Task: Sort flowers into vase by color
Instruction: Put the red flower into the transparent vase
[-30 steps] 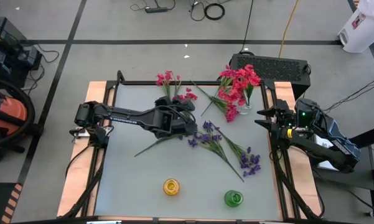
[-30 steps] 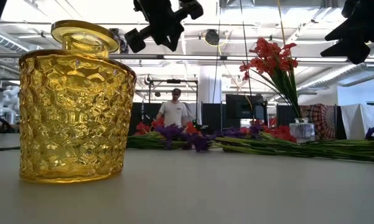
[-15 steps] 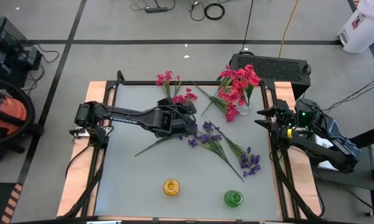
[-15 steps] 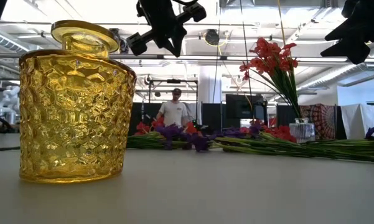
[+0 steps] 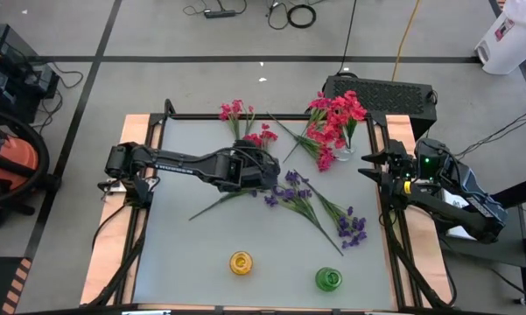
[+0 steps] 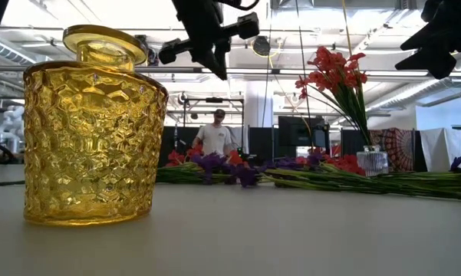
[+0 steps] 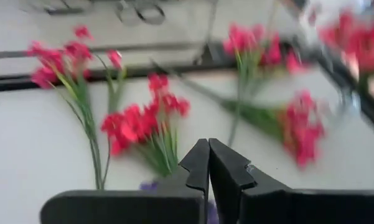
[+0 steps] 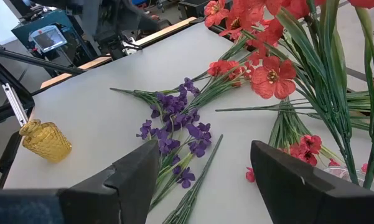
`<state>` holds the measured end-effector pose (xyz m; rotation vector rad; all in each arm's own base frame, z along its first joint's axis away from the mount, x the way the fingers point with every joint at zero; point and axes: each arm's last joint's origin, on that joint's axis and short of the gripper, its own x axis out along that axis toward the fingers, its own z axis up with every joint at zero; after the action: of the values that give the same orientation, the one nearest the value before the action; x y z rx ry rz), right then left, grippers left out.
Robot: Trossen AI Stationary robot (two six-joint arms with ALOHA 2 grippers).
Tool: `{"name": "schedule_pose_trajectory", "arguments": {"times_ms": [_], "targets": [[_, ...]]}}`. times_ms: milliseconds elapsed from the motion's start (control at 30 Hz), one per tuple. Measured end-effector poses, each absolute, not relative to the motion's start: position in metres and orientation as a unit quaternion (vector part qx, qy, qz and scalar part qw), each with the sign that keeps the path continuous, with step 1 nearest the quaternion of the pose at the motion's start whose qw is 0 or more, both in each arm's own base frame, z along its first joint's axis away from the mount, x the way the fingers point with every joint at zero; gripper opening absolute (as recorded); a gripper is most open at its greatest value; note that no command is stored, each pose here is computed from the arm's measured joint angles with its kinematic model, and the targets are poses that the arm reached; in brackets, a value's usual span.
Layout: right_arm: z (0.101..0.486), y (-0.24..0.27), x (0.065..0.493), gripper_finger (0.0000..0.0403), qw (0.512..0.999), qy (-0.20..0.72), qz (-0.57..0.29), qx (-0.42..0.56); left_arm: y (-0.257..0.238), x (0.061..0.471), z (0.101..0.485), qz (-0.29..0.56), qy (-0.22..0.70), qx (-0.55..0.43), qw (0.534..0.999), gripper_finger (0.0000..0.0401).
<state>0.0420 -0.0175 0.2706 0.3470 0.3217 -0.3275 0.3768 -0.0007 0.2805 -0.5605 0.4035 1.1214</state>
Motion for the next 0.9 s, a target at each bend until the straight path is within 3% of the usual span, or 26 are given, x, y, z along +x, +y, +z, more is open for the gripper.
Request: {"name": "schedule_pose_trajectory", "arguments": {"times_ms": [300, 700, 900], "targets": [[0.271, -0.017, 0.042, 0.0247, 0.959, 0.158, -0.162, 0.171, -0.007, 0.379, 0.276, 0.393, 0.334, -0.229, 0.825, 0.0015], [0.271, -0.017, 0.042, 0.0247, 0.959, 0.158, -0.162, 0.171, 0.002, 0.385, 0.276, 0.383, 0.321, -0.248, 0.830, 0.0017], [0.271, -0.017, 0.042, 0.0247, 0.959, 0.158, -0.162, 0.171, 0.018, 0.391, 0.263, 0.386, 0.331, -0.294, 0.809, 0.0074]]}}
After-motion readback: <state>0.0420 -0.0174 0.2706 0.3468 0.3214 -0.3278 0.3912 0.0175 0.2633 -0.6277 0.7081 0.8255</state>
